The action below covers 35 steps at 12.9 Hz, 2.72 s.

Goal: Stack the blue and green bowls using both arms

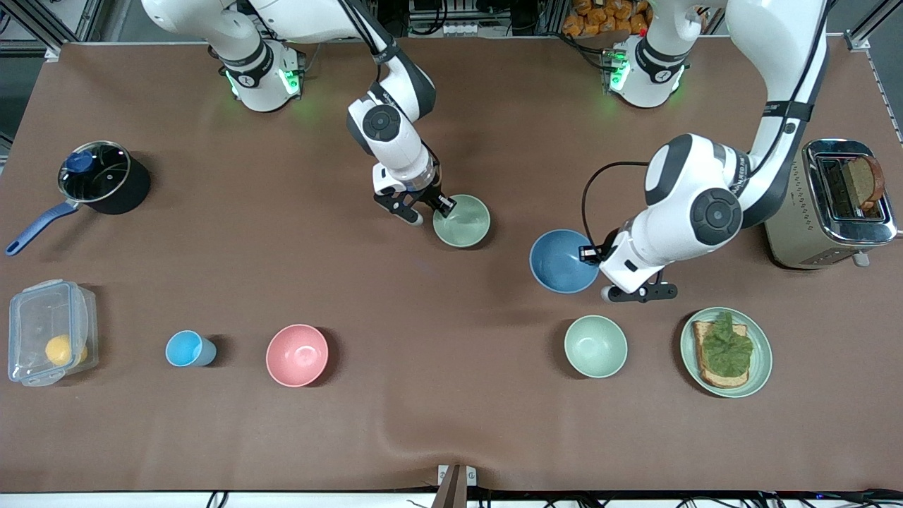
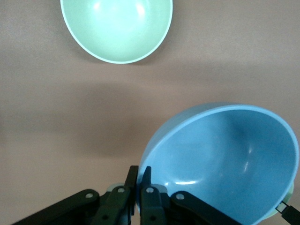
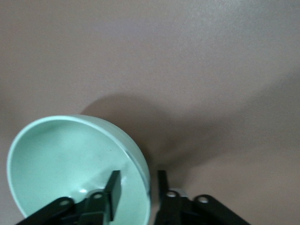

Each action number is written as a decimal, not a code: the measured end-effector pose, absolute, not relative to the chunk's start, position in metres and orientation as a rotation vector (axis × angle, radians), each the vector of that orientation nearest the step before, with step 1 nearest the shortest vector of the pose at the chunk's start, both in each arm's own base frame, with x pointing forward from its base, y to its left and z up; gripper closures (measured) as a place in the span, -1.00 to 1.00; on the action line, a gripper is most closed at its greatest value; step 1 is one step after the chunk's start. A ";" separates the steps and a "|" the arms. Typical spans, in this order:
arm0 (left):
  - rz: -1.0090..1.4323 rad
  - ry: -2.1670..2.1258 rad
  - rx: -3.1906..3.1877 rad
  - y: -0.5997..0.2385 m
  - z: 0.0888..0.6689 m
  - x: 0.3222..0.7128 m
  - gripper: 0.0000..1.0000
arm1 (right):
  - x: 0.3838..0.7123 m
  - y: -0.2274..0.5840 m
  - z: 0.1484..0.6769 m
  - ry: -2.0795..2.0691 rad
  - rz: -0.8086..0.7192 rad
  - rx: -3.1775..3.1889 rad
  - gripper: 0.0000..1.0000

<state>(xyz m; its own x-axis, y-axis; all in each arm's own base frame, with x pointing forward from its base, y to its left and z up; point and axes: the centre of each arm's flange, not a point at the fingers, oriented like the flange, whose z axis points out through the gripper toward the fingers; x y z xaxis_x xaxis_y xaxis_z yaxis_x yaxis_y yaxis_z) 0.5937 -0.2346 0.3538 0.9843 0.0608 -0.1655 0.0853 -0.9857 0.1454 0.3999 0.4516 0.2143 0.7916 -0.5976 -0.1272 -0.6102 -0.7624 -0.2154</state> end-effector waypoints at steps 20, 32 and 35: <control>-0.311 0.305 3.004 -0.355 0.320 0.528 0.89 | 0.484 0.376 0.198 1.647 0.634 -2.278 -1.00; -0.259 0.309 2.986 -0.409 0.288 0.467 0.89 | 0.476 0.385 0.182 1.637 0.605 -2.296 -1.00; -0.256 0.301 2.987 -0.411 0.271 0.455 0.89 | 0.476 0.385 0.182 1.638 0.604 -2.295 -1.00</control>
